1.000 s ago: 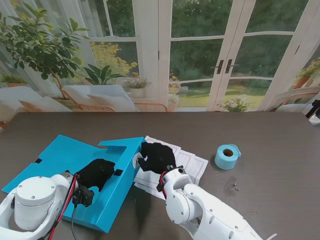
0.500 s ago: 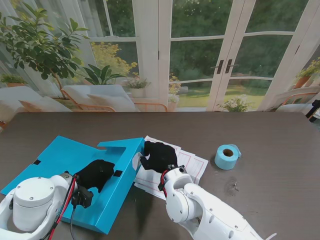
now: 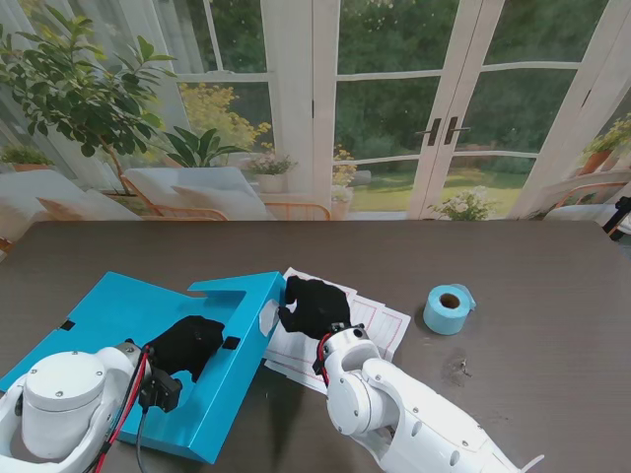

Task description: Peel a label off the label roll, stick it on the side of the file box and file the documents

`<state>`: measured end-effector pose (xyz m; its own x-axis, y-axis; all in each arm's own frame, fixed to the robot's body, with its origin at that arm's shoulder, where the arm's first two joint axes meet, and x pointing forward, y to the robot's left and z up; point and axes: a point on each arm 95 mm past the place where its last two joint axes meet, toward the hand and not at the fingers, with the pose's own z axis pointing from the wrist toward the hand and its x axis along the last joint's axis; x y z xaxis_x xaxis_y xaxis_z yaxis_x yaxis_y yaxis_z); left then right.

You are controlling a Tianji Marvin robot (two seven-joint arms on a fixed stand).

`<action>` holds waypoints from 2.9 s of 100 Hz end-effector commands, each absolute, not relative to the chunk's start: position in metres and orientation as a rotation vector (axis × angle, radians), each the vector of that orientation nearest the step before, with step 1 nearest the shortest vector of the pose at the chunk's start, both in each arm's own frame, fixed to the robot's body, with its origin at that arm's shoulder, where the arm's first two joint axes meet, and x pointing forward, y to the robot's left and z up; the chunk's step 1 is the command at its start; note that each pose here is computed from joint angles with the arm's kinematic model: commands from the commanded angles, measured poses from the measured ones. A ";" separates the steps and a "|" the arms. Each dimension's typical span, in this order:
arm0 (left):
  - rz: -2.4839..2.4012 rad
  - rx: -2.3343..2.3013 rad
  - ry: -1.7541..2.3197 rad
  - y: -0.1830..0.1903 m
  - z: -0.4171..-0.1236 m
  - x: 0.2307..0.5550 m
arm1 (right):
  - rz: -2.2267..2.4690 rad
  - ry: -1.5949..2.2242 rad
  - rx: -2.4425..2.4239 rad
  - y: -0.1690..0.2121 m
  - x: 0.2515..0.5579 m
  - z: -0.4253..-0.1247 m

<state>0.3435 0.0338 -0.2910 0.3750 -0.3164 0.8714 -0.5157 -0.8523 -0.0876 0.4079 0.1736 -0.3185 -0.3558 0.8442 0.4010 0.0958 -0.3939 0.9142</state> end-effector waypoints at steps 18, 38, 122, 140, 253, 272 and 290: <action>1.456 2.410 -0.767 0.030 -0.289 0.340 | 1.800 1.286 1.347 0.180 0.407 -0.317; 1.450 2.410 -0.773 0.030 -0.289 0.338 | 1.791 1.279 1.357 0.182 0.408 -0.316; 1.445 2.419 -0.796 0.032 -0.291 0.331 | 1.788 1.279 1.433 0.182 0.409 -0.319; 1.440 2.416 -0.800 0.033 -0.292 0.331 | 1.802 1.281 1.436 0.184 0.407 -0.319; 1.457 2.439 -0.738 0.031 -0.293 0.332 | 1.858 1.346 1.431 0.189 0.389 -0.321; 1.454 2.442 -0.735 0.030 -0.293 0.332 | 1.863 1.350 1.436 0.190 0.389 -0.321; 1.448 2.449 -0.732 0.030 -0.294 0.331 | 1.863 1.346 1.454 0.191 0.388 -0.322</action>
<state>0.3330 0.0352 -0.2954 0.3970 -0.3204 0.8601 -0.4959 -0.8634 -0.0927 0.3943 0.1842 -0.3205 -0.3582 0.7982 0.4843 0.1993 -0.4413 0.8749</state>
